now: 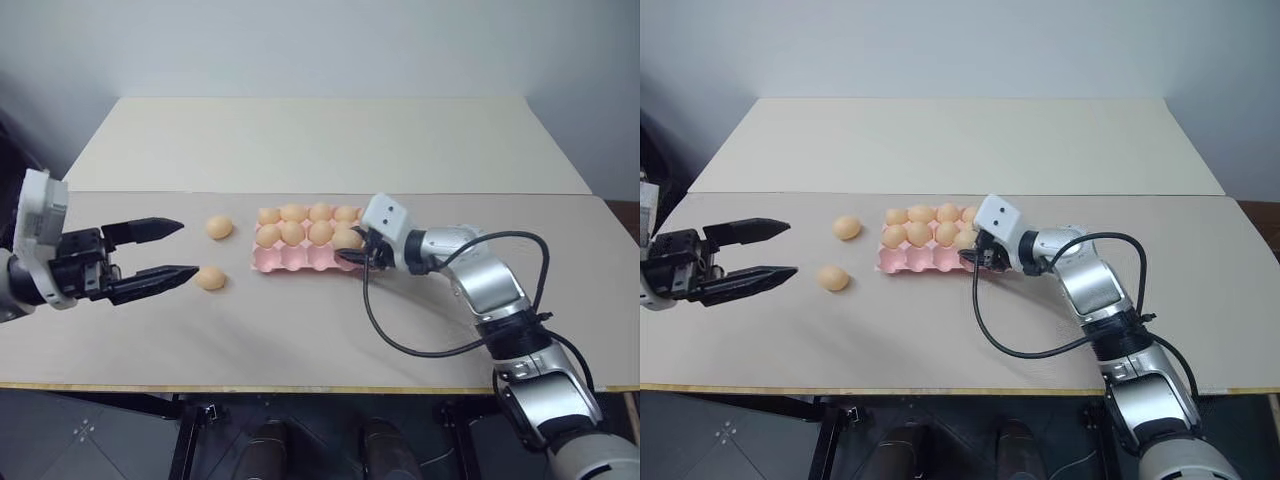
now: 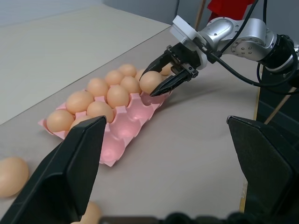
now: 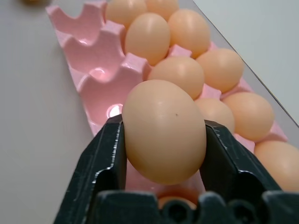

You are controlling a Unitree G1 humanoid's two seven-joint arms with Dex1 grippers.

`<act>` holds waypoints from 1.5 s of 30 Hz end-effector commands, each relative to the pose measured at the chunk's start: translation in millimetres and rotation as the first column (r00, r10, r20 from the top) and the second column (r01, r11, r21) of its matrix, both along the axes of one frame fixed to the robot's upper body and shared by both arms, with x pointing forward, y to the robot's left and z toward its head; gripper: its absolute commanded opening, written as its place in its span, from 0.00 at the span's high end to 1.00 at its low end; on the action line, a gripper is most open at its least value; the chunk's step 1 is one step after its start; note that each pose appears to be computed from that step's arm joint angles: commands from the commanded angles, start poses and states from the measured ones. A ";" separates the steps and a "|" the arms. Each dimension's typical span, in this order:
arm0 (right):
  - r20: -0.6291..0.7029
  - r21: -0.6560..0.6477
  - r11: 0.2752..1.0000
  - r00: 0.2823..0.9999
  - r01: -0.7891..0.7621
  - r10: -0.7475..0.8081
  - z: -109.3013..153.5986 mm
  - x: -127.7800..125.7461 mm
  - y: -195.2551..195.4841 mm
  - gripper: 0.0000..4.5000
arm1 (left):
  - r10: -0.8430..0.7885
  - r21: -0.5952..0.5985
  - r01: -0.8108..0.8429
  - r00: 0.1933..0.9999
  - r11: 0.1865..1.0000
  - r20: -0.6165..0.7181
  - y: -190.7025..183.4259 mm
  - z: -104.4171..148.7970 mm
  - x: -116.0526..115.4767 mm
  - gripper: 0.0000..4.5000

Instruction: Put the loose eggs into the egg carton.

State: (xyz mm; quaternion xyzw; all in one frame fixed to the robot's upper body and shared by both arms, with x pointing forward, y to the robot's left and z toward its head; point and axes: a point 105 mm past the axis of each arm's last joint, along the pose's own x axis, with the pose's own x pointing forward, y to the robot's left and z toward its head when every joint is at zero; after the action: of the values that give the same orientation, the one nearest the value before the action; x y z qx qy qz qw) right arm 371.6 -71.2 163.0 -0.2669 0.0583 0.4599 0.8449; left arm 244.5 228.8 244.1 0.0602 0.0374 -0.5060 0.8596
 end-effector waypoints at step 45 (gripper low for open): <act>0.045 0.036 0.911 0.910 0.411 -0.413 -1.3 25.7 -130.8 0.01 | 0.026 0.050 -0.026 1.000 0.998 0.009 13.9 -3.9 -4.8 0.00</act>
State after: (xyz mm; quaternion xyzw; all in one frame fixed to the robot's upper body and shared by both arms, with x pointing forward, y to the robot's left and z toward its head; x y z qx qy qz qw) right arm 390.1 -199.3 150.0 -0.2298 0.1117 0.2812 0.9250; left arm 241.5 244.4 231.9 0.0704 0.0600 -0.4879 0.8680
